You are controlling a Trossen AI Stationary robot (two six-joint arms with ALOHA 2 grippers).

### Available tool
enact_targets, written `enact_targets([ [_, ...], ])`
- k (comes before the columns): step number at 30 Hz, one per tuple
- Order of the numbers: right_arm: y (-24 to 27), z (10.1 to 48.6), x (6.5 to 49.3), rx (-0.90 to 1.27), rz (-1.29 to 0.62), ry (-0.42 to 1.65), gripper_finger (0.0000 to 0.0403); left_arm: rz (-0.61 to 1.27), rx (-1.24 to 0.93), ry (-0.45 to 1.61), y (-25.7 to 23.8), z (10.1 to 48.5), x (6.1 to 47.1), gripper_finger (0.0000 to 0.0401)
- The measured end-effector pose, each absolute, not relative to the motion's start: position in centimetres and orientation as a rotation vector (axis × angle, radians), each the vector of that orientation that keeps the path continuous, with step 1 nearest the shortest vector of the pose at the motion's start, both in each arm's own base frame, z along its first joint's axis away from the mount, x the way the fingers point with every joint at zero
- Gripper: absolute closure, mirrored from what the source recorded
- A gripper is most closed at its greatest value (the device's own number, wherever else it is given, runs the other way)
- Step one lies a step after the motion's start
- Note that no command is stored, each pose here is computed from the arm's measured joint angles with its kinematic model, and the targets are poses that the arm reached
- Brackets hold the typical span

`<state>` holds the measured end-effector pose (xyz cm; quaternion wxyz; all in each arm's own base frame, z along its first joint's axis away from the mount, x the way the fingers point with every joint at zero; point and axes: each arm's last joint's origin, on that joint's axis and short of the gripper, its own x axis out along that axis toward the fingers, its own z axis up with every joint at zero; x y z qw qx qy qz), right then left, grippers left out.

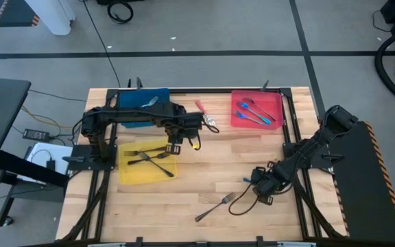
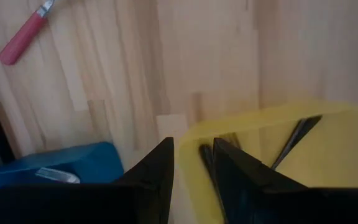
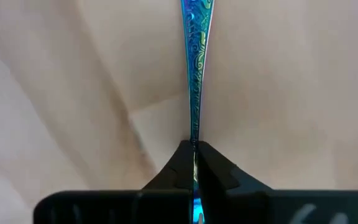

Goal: Sort silverware by color (type)
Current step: Put the blue fork into the red bin

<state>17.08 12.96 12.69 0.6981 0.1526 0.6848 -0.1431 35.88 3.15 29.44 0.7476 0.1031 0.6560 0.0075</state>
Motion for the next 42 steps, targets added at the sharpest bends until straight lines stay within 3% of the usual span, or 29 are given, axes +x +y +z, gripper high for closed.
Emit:
enact_targets([
  [10, 8.3, 15.1, 18.9, 0.300, -0.406, 1.325, 0.0395, 0.112, 0.149, 1.457, 8.9, 29.4, 34.9, 0.0289],
  [21, -1.1, 18.1, 19.6, 0.270, -0.526, 1.193, 0.0395, 0.162, 0.111, 1.484, 13.6, 29.4, 33.3, 0.0289],
  [34, -9.3, 24.1, 19.1, 0.192, -0.668, 1.050, 0.0395, 0.190, 0.113, 1.435, 14.6, 29.5, 33.4, 0.0289],
  [42, -13.2, 24.5, 17.2, 0.139, -0.774, 1.163, 0.0395, 0.191, 0.108, 1.437, 14.4, 29.5, 33.5, 0.0289],
])
